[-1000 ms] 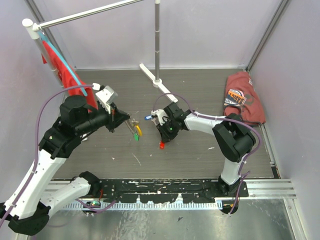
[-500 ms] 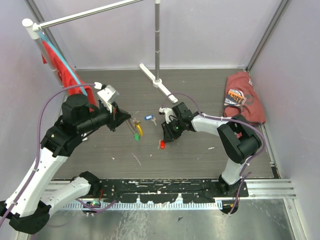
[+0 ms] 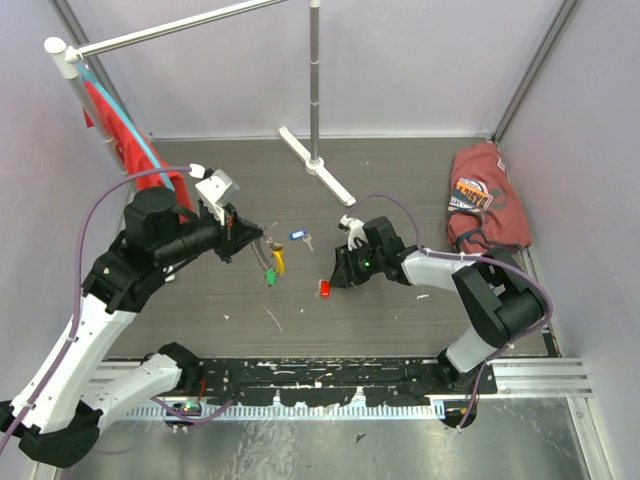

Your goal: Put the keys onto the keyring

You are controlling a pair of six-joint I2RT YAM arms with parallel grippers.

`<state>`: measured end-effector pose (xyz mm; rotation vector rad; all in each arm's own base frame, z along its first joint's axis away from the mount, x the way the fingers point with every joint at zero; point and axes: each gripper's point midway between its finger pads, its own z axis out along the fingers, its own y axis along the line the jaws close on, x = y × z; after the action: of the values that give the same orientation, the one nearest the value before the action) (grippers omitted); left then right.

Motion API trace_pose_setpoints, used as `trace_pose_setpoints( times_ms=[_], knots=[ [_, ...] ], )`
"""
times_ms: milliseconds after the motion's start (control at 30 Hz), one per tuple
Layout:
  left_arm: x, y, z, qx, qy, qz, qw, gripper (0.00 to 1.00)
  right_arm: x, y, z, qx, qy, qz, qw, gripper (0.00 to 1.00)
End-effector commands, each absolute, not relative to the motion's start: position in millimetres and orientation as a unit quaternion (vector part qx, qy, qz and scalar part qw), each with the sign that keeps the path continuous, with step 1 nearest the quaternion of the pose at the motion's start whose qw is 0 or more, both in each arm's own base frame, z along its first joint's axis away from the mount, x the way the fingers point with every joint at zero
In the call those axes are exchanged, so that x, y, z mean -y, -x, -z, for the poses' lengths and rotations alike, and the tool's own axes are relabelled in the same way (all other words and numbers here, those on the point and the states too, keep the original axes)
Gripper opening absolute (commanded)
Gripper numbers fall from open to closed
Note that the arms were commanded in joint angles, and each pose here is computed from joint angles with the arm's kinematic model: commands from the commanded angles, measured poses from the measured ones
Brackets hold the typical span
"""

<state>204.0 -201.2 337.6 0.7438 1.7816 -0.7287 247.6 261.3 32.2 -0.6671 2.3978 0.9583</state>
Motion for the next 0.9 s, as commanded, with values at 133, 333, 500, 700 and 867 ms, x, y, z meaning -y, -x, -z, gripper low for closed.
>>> trace_pose_setpoints(
  times_ms=[133,333,500,700,867],
  knots=[
    [204.8,-202.7,-368.4,-0.707,-0.313,0.320,0.548,0.00,-273.4,-266.3,-56.8,-0.849,0.174,-0.393,0.308,0.43],
    [204.3,-201.9,-369.8,-0.706,-0.312,0.320,0.548,0.00,-276.3,-264.9,-51.3,-0.847,0.182,-0.399,0.301,0.41],
    [203.8,-201.2,-369.9,-0.706,-0.312,0.320,0.549,0.00,-276.5,-265.1,-44.2,-0.849,0.191,-0.395,0.294,0.40],
    [202.9,-200.2,-369.2,-0.707,-0.312,0.320,0.548,0.00,-274.6,-264.6,-34.6,-0.853,0.206,-0.384,0.288,0.40],
    [202.2,-199.9,-369.9,-0.707,-0.311,0.319,0.549,0.00,-276.6,-263.1,-32.2,-0.849,0.220,-0.387,0.284,0.38]
  ],
)
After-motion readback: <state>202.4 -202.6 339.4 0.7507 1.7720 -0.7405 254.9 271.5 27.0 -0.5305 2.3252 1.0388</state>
